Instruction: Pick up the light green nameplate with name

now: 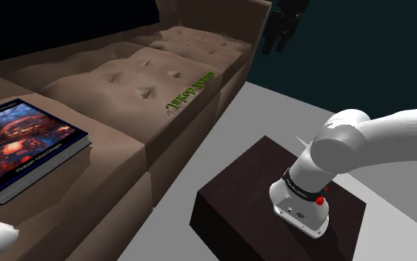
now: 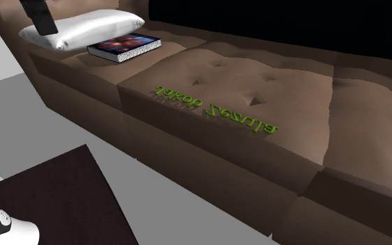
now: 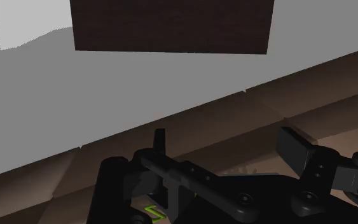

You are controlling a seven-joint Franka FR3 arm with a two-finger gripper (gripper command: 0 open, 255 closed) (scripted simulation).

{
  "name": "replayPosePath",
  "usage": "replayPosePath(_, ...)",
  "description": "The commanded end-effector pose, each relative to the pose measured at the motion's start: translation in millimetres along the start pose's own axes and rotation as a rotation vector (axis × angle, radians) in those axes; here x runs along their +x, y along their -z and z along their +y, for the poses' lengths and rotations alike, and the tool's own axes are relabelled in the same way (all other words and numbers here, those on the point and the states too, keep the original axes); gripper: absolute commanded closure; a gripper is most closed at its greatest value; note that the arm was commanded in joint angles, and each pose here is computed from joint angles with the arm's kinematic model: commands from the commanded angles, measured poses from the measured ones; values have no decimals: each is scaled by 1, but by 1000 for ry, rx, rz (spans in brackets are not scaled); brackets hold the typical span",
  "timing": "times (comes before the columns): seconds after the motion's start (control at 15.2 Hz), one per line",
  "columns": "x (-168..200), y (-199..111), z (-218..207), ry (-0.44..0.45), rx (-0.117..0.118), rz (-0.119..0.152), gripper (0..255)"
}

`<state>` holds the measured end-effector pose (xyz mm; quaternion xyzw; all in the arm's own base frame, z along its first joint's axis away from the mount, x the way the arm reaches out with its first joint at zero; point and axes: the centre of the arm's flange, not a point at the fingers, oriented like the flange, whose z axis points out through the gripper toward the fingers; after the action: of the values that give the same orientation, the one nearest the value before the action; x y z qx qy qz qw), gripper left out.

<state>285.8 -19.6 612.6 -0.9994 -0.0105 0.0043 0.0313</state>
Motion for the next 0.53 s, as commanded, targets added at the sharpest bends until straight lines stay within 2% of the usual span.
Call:
replayPosePath(0.0,0,0,0,0,0,0,0)
replayPosePath(0.46,73,-52,-17,-241,-10,13,0)
